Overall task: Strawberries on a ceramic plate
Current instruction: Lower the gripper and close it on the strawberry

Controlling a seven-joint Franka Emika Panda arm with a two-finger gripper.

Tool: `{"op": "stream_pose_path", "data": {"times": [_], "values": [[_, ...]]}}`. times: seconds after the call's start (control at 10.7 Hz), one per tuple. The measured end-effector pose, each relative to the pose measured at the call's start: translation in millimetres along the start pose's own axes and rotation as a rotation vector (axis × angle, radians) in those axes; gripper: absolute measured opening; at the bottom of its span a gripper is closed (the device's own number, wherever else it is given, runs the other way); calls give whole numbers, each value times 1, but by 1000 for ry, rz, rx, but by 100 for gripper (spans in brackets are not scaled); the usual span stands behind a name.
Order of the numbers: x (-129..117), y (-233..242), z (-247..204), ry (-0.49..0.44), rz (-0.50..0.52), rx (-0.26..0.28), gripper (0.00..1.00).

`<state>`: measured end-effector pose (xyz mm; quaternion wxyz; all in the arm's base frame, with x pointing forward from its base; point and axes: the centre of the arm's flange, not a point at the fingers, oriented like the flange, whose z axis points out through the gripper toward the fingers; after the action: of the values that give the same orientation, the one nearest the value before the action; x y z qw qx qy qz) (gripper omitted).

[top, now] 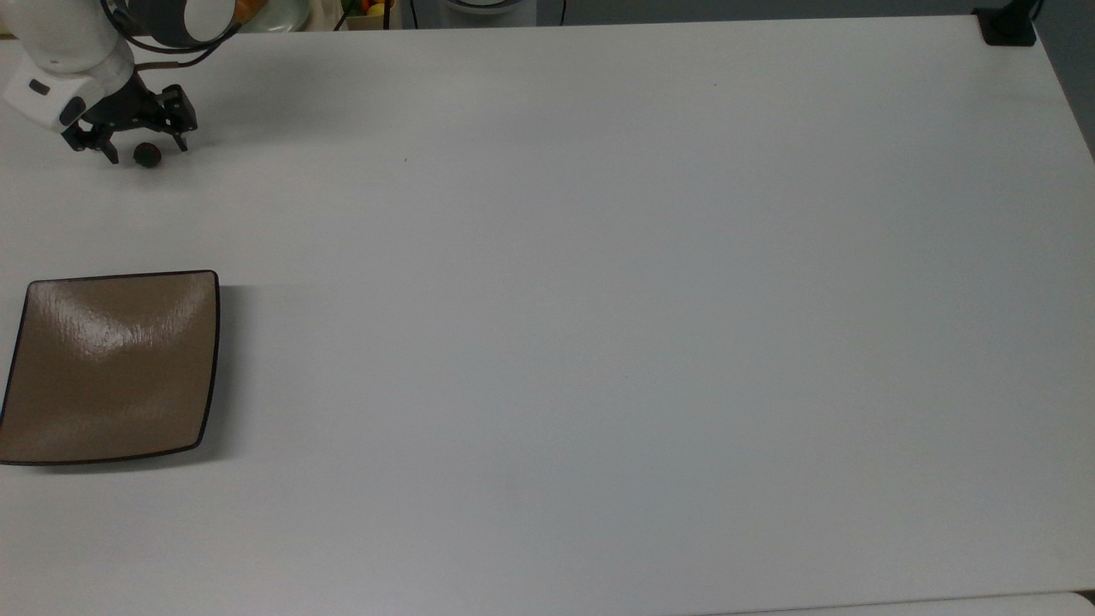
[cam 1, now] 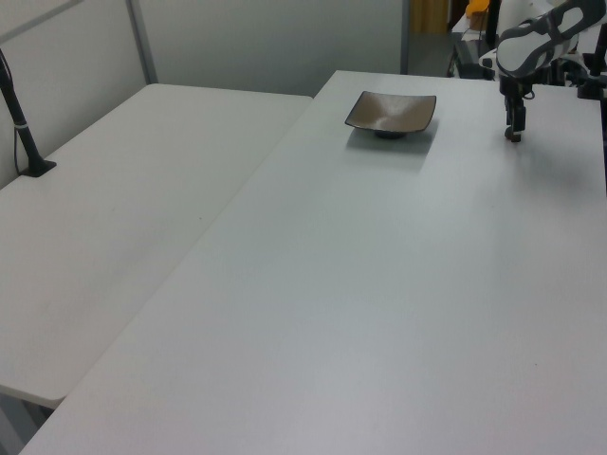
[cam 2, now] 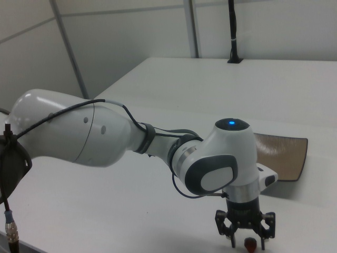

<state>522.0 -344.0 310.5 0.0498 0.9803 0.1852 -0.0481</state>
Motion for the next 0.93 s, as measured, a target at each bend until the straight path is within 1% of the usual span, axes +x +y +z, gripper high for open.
{"op": "stream_pose_path", "data": {"times": [0.09, 0.19, 0.28, 0.37, 0.47, 0.75, 0.93], "values": [[0, 0, 2, -2, -1, 2, 69], [0, 0, 2, -3, -2, 2, 65], [0, 0, 2, -3, -3, 2, 56], [1, 0, 2, -2, -3, 1, 38], [1, 1, 1, -1, -3, -1, 31], [3, 3, -7, 10, -3, -13, 31], [10, 7, -26, 33, -6, -42, 31]]}}
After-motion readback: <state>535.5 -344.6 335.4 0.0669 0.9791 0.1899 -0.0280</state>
